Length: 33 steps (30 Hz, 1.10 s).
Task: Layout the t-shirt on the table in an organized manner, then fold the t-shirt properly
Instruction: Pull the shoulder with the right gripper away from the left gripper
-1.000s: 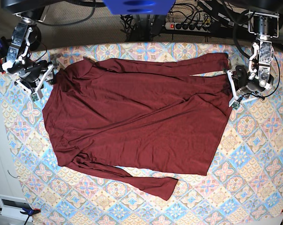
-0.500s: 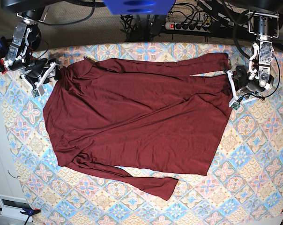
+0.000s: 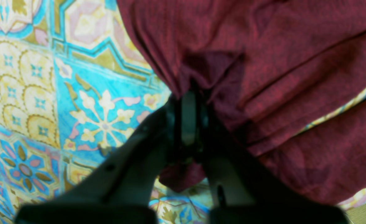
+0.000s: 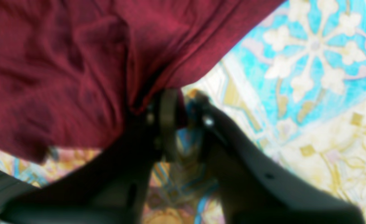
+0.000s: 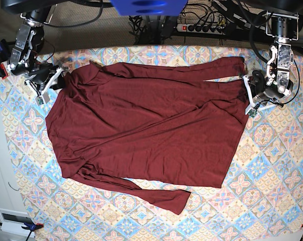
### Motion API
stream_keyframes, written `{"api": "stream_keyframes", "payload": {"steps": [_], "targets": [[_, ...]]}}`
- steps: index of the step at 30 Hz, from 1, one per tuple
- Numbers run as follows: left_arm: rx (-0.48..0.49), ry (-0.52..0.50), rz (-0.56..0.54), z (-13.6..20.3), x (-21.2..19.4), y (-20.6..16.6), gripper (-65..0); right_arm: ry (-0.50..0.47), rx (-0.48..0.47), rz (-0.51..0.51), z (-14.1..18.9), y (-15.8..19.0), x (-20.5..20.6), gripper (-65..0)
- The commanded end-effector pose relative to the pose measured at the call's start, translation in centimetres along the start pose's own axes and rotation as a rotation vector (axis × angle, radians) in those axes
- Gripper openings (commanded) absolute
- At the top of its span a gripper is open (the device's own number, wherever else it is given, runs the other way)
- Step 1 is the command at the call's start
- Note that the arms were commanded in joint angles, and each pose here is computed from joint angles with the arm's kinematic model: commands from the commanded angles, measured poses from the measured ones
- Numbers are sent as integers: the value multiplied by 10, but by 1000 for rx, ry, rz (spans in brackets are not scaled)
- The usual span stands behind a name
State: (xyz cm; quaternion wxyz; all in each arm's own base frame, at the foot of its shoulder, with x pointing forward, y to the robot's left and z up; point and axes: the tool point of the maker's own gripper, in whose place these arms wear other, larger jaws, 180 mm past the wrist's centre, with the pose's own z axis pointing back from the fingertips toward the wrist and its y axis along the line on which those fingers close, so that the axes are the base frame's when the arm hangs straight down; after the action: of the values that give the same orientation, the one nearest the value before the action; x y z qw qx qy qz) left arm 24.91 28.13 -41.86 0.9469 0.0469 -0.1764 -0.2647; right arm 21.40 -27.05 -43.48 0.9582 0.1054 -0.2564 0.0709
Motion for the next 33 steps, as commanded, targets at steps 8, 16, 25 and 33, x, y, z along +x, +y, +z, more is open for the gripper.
{"api": "stream_keyframes", "payload": {"steps": [8,16,25,33], "targets": [[32,-27,-5,8,8,14,-650,0,-102,-128,18,-48,-13,-616],[26,-24,-10,7,8,12,-650,28,-192,-138,45,-95,-18,-622],[22,-25,-8,6,7,10,-650,-13,-197,-87,74,-88,-6,-485],[20,-28,-7,6,8,9,-650,-73,-146,3,87,-48,19,-313]]}}
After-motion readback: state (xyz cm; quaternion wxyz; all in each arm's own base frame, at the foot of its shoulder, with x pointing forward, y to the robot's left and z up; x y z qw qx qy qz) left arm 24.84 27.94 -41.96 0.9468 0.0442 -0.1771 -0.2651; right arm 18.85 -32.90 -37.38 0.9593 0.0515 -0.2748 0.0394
